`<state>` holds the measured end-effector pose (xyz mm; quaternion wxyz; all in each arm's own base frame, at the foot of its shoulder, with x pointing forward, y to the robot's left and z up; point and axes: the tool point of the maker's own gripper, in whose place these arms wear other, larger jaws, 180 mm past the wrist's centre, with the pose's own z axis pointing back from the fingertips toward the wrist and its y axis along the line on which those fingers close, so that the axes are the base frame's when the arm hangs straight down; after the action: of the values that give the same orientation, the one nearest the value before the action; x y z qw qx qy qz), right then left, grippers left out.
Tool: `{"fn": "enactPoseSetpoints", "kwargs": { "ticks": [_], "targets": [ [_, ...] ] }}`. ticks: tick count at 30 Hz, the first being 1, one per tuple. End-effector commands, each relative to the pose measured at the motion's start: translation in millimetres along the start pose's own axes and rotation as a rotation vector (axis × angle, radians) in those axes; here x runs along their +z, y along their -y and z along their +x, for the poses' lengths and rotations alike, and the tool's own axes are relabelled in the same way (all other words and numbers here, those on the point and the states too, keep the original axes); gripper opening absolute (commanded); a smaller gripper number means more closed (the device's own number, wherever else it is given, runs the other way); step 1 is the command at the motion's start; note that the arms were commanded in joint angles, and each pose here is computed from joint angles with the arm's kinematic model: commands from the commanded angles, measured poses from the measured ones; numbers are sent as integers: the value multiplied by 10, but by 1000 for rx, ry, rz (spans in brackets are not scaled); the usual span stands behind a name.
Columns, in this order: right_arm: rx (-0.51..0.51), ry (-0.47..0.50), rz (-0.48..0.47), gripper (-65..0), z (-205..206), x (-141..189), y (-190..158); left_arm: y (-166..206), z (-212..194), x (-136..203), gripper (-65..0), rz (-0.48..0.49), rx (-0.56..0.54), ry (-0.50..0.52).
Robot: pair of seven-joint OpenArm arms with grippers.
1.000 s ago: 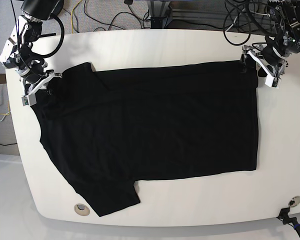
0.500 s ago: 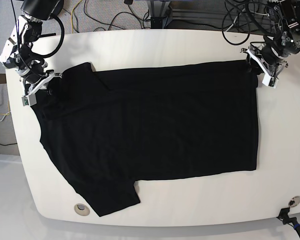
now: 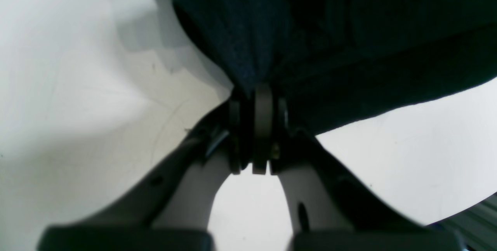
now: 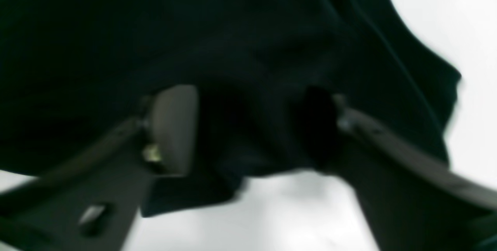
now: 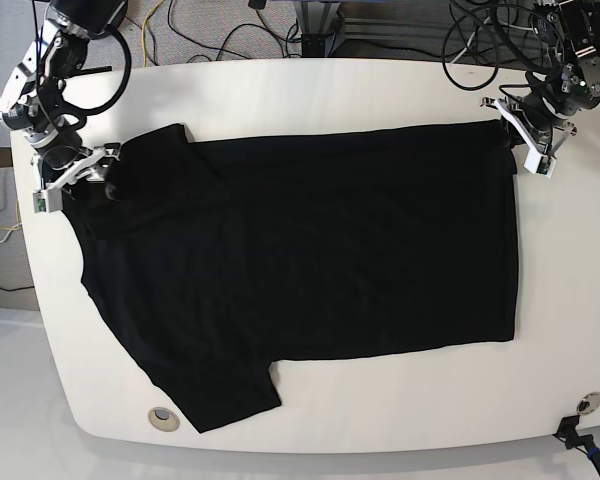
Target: Fold the T-shirt properly
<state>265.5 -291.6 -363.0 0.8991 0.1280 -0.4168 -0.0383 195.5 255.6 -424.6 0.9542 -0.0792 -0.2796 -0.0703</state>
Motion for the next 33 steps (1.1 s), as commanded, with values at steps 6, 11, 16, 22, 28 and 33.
{"fn": "enactPoseSetpoints", "kwargs": {
  "ticks": [6,11,16,22,28,33],
  "targets": [
    [54,105,-164,-157,438,328,381,-70,-126,8,-650,31,-25,-86],
    [56,37,-256,-157,381,326,784,-70,-126,8,-650,31,-25,-86],
    [33,40,-293,-157,348,233,997,-70,-126,8,-650,31,-25,-86],
    [-37,10,-288,-157,171,146,1135,-136,-120,42,-650,43,-40,-93],
    [-84,18,-259,-157,48,50,1147,-137,-113,41,-650,43,-40,-91],
    [-93,20,-252,-157,12,23,1112,-137,-113,41,-650,43,-40,-91]
  ]
}}
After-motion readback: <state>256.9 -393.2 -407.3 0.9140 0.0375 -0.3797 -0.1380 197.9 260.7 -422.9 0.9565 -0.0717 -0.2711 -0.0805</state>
